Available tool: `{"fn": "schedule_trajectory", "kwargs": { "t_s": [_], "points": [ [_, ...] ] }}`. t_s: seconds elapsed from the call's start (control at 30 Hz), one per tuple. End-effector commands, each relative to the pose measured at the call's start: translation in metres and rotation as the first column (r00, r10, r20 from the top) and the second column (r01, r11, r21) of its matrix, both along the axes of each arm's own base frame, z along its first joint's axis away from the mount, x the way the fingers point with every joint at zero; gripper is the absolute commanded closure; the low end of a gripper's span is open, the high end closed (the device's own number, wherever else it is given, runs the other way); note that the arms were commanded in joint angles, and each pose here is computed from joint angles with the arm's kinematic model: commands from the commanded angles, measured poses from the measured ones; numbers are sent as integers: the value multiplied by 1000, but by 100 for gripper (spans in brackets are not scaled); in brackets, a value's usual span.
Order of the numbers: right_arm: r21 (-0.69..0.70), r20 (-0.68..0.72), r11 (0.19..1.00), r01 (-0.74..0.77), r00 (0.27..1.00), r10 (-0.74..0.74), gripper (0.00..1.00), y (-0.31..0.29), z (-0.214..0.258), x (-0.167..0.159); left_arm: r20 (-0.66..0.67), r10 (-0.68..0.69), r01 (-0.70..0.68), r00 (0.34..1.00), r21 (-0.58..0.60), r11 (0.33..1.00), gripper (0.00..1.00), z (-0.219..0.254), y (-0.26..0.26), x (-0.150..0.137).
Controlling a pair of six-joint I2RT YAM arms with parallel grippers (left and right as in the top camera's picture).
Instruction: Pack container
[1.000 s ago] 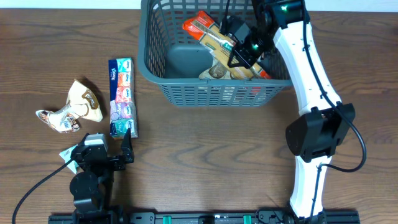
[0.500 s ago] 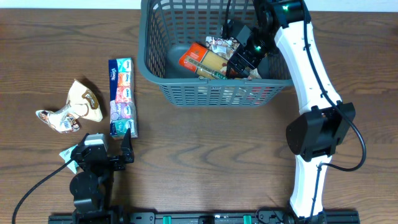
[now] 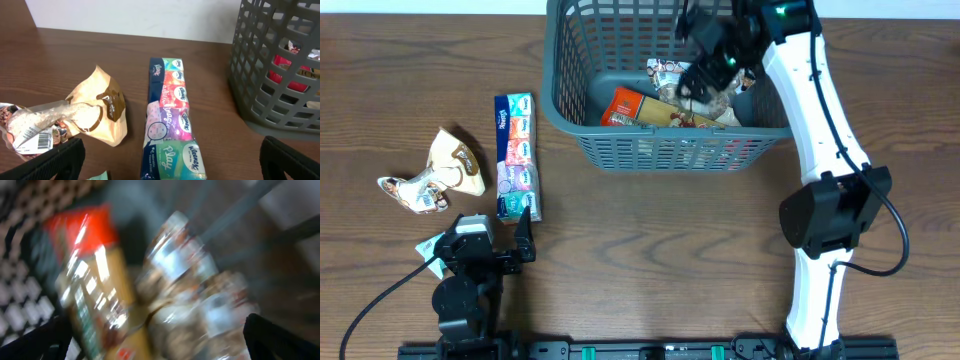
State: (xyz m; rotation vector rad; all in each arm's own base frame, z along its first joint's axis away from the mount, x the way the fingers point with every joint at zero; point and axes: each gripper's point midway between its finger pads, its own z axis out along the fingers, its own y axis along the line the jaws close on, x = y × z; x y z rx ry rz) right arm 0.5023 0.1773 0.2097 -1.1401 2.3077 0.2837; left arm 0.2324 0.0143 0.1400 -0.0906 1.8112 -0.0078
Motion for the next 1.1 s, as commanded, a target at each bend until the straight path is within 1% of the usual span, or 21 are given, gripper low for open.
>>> {"fn": "schedule_trajectory", "kwargs": {
  "t_s": [0.0,0.07,0.13,0.2,0.27,0.33,0.37,0.43,0.53,0.73,0.93,1.03,1.07],
  "points": [
    [92,164,988,125,977,-139,1,1,65,28,-21,-4,4,1000,-6,1000,1,-11,-1,0],
    [131,283,973,190,933,-221,1,-9,106,44,-21,-4,4,1000,-6,1000,1,-11,-1,0],
    [158,397,946,284,859,-324,1,-30,150,53,-22,-4,4,1000,-7,1000,1,-11,0,0],
    [178,495,890,420,743,-450,1,-66,192,55,-21,-4,4,1000,-7,1000,2,-11,0,0],
    [204,572,795,571,589,-570,1,-113,230,47,-21,-4,4,1000,-7,1000,1,-11,0,0],
    [214,618,705,676,465,-634,1,-155,255,31,-22,-4,4,1000,-7,1000,1,-11,-1,0],
    [224,627,658,719,411,-662,1,-175,263,21,-21,-4,4,1000,-7,1000,1,-11,0,0],
    [264,615,536,802,289,-734,1,-219,276,-1,-22,-4,4,1000,-7,1000,1,-11,0,0],
    [288,557,395,872,183,-810,1,-271,274,-31,-21,-4,4,1000,-6,1000,1,-11,0,0],
    [268,390,82,960,-30,-920,1,-355,234,-76,-22,-4,4,1000,-7,1000,1,-11,-1,0],
    [185,318,-107,977,-162,-934,1,-407,201,-108,-21,-4,4,1000,-7,1000,1,-11,0,0],
    [153,238,-247,957,-279,-930,1,-427,177,-125,-22,-4,4,1000,-6,1000,1,-11,0,0],
    [141,215,-280,950,-305,-928,1,-431,169,-128,-22,-4,4,1000,-7,1000,1,-11,0,0]
  ]
}}
